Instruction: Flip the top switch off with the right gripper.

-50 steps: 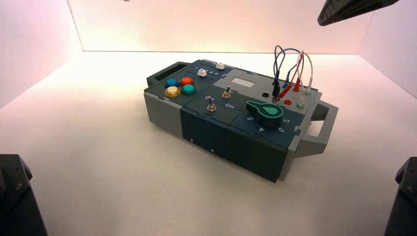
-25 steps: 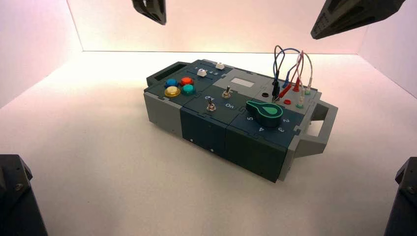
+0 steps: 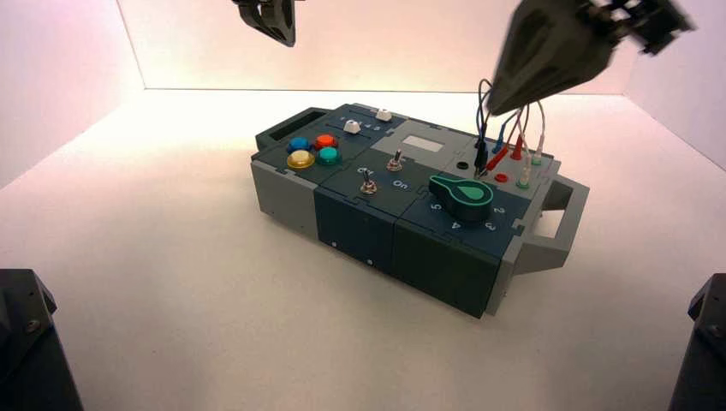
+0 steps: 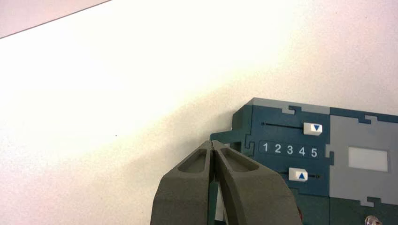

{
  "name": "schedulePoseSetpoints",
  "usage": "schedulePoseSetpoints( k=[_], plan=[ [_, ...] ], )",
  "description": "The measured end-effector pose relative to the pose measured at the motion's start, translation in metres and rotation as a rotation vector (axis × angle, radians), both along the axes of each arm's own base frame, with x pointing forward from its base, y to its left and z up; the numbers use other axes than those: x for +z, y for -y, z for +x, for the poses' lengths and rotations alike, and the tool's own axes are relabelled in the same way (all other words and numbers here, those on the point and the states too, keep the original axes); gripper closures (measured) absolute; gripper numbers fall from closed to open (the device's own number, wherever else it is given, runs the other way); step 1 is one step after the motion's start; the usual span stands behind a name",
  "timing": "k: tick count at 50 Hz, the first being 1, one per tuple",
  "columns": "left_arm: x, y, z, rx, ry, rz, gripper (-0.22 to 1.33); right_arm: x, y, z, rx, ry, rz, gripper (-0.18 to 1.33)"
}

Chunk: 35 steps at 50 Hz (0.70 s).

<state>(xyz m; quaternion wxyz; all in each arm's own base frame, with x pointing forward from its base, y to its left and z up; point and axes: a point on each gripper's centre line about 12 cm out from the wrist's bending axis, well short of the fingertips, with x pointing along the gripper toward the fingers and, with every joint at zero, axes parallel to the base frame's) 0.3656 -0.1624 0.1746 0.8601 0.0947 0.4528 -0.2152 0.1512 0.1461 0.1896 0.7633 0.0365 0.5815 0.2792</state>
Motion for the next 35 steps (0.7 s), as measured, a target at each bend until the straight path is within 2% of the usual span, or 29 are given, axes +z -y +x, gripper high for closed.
schedulePoseSetpoints(
  k=[8, 18, 29, 35],
  plan=[
    [-0.004, -0.002, -0.006, -0.002, -0.014, 0.007, 1.28, -0.006, -0.017, 0.007, 0.047, -0.023, -0.03, 1.29],
    [-0.014, -0.006, -0.019, -0.006, -0.046, 0.021, 1.27, -0.017, -0.021, 0.018, 0.05, -0.021, -0.068, 1.29],
    [-0.015, 0.003, -0.04, -0.064, -0.05, 0.033, 1.28, -0.026, -0.021, 0.027, 0.051, -0.012, -0.107, 1.29],
    [-0.016, 0.01, -0.046, -0.091, -0.051, 0.036, 1.27, -0.027, -0.02, 0.03, 0.045, 0.0, -0.113, 1.29]
  ],
)
